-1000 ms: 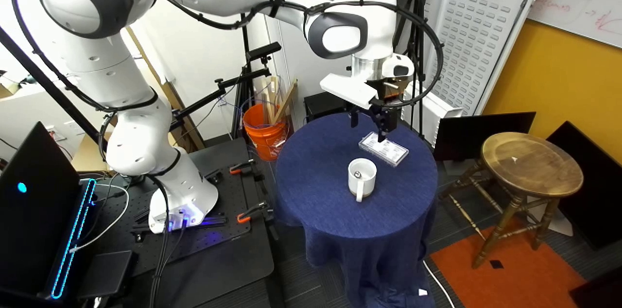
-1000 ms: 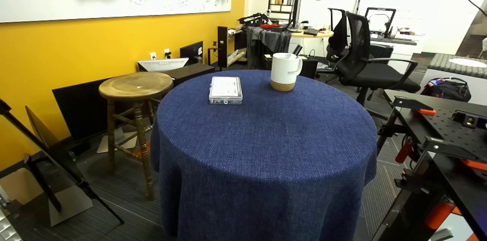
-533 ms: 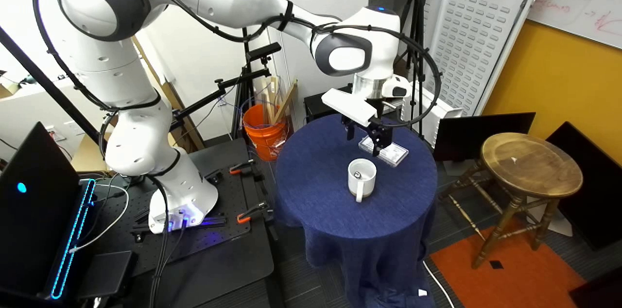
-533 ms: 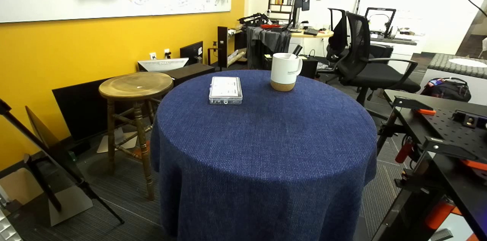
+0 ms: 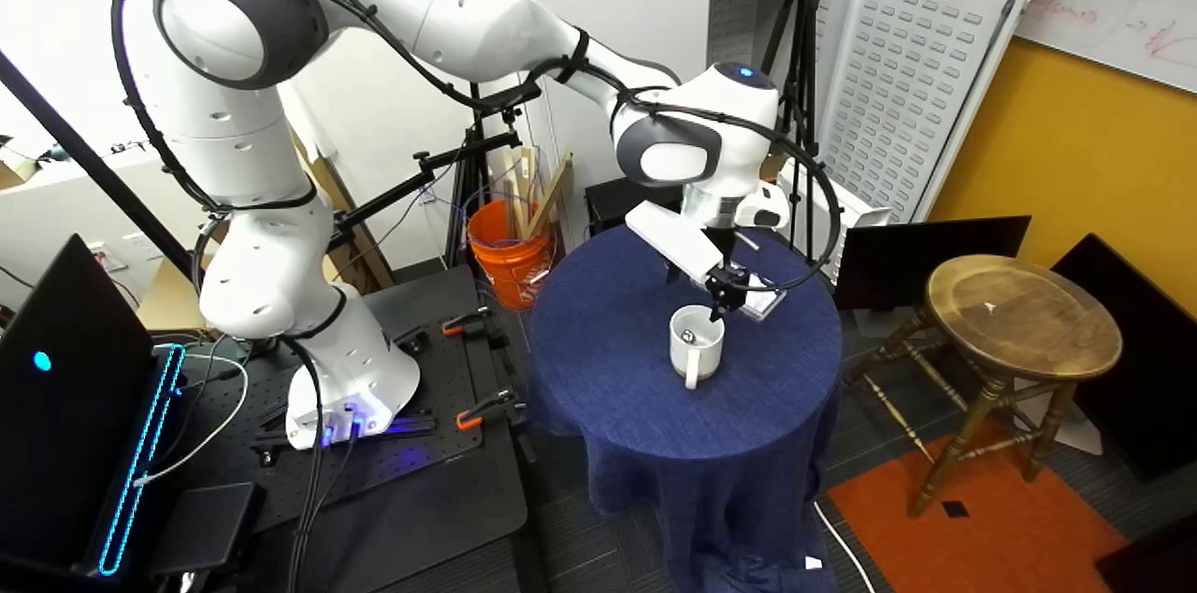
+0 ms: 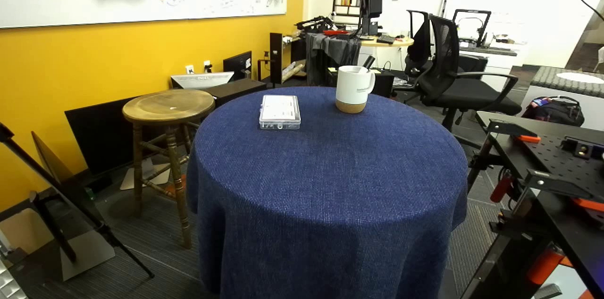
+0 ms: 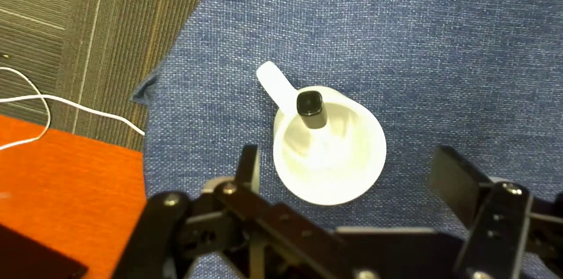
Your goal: Put the marker in the mug on the table
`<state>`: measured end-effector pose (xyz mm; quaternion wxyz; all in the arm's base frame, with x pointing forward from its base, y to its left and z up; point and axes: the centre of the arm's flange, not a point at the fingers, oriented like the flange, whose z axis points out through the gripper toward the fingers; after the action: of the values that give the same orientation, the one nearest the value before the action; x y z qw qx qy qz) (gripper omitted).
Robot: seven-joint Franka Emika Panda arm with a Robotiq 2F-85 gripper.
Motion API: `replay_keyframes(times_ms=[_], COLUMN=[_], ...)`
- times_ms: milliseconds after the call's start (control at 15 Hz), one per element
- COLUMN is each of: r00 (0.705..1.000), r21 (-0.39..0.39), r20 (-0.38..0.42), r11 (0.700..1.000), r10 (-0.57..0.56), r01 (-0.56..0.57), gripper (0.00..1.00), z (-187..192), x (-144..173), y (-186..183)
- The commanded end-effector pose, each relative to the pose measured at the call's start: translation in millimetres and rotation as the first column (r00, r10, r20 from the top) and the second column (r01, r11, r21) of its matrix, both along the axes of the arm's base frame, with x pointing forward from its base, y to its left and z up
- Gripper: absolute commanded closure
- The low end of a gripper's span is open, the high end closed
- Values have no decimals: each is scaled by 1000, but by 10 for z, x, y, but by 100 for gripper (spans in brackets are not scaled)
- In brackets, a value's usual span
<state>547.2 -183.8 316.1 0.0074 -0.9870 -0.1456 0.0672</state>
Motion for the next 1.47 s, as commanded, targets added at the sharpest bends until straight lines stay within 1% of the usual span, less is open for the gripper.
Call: replay_keyframes(times_ms=[0,333,533,600,667,733,800,867,933,1067,1200,1267,1333,1400], r00=[1000,999,999,999,998,998,998,998,998,998,999,999,999,999], r21=[30,23,24,24,24,25,26,24,24,20,20,20,20,20], r20=[0,-28,-37,-42,-47,-49,-53,-54,-55,-49,-39,-35,-31,-28], r11=[1000,999,999,999,999,999,999,999,999,999,999,999,999,999], r10=[-4,-21,-31,-32,-35,-35,-36,-37,-35,-34,-32,-30,-27,-25], r01=[4,22,32,33,36,37,37,38,37,35,33,31,28,26], gripper=[0,0,15,16,23,20,24,23,26,26,30,34,39,55], z=[-202,-389,-478,-506,-537,-564,-591,-615,-638,-672,-687,-688,-688,-687], x=[-31,-46,-18,-10,2,7,11,16,21,47,82,92,100,108], y=[-48,-118,-158,-168,-178,-184,-187,-189,-189,-189,-185,-175,-168,-160])
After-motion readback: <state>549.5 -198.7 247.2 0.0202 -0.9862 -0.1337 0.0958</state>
